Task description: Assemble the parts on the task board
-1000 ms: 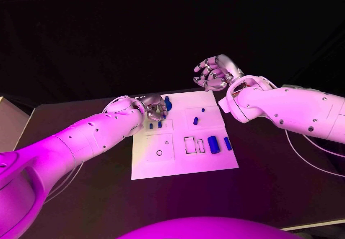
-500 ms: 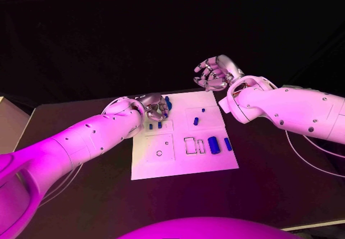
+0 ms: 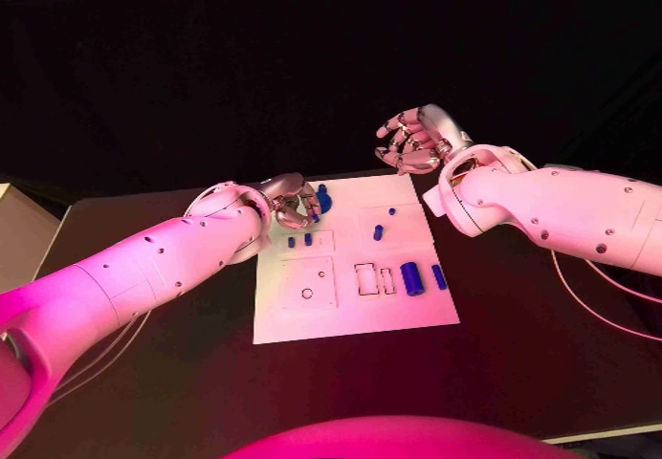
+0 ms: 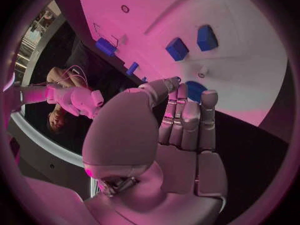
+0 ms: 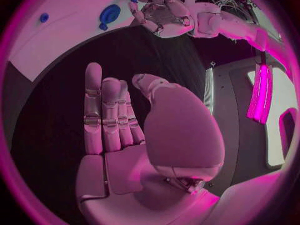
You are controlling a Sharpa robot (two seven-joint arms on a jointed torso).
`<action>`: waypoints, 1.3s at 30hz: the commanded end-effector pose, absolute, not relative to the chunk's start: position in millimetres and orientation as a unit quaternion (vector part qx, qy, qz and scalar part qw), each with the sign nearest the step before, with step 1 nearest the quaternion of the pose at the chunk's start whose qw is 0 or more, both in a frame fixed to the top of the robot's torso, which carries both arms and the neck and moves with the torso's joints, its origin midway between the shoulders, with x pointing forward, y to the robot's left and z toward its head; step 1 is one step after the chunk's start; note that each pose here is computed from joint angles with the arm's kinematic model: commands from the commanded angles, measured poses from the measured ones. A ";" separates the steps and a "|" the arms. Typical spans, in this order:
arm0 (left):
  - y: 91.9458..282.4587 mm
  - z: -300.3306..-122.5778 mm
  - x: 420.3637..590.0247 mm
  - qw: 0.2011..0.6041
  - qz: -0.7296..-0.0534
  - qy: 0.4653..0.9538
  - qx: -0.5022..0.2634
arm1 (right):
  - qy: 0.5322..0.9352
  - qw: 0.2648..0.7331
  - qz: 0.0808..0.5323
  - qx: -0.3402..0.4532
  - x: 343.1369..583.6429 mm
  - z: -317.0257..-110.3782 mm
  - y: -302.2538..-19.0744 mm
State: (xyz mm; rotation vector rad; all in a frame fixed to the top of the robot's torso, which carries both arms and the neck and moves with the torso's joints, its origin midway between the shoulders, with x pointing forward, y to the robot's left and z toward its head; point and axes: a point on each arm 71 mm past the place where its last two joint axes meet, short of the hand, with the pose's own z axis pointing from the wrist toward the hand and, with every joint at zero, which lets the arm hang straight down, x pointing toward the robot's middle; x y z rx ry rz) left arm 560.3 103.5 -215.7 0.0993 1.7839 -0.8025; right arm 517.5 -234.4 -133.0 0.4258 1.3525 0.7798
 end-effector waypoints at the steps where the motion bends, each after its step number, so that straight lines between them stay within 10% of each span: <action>1: 105.0 -215.7 559.6 0.549 -0.340 0.762 0.044 | 0.601 0.693 0.352 0.187 517.2 -132.0 -234.5; 39: 126.9 -219.7 567.4 0.549 -0.301 0.779 0.041 | 0.601 0.693 0.351 0.188 517.4 -133.1 -236.0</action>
